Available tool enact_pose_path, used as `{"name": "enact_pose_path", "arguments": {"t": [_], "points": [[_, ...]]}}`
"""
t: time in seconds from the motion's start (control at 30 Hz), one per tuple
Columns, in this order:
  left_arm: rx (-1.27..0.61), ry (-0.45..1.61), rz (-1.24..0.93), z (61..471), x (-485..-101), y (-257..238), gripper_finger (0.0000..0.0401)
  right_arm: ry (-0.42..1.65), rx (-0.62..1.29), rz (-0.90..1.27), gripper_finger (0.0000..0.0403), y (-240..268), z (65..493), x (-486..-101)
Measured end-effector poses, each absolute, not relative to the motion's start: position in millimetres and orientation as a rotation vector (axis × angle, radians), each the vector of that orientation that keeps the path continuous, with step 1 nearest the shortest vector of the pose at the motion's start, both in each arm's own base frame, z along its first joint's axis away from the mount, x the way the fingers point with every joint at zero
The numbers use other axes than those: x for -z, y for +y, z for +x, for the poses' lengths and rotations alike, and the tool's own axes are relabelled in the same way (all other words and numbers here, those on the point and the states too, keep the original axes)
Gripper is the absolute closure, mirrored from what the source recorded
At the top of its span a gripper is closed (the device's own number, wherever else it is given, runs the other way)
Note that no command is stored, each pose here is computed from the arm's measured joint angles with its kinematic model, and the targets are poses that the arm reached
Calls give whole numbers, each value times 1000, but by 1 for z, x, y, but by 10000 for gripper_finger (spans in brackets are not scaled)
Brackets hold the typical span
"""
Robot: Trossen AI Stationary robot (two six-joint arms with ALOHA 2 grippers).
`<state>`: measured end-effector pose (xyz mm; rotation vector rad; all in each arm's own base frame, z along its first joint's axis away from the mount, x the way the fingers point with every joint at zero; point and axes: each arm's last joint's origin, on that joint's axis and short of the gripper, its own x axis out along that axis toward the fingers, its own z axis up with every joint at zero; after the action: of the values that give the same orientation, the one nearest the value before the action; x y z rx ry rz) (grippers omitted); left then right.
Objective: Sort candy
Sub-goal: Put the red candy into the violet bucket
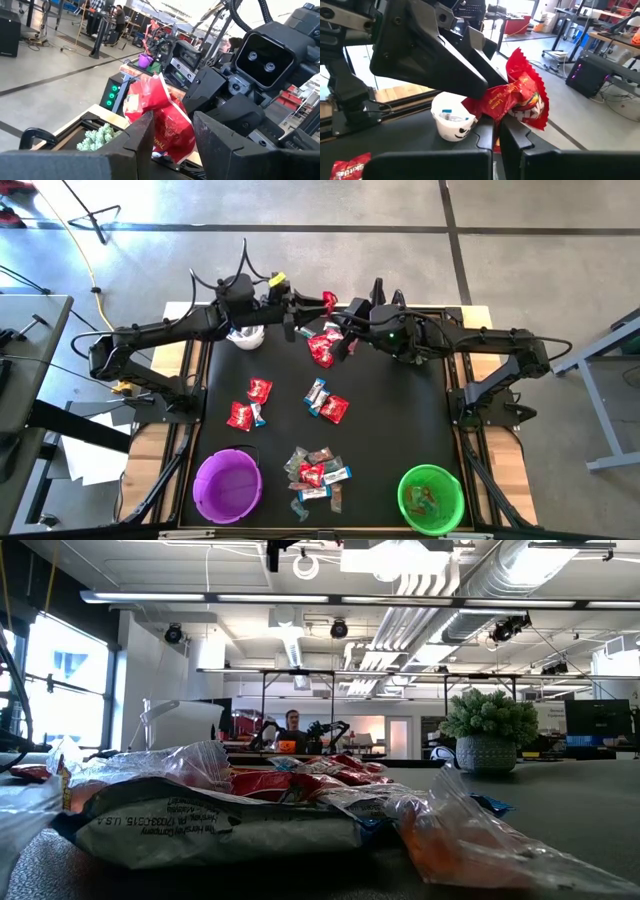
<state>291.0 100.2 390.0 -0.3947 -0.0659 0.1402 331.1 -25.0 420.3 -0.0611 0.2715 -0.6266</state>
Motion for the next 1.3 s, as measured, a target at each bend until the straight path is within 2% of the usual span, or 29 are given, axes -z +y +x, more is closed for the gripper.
{"name": "enact_pose_path", "arguments": {"t": [0.6,0.87,1.3], "points": [[-117,-49,-225,290,-390,102,210,303,611,-90,401,-22,330,-418],[-175,-55,-204,289,-390,106,205,319,700,-187,401,-11,328,-420],[-171,-69,-219,289,-391,105,205,267,680,-177,401,-10,332,-424]]}}
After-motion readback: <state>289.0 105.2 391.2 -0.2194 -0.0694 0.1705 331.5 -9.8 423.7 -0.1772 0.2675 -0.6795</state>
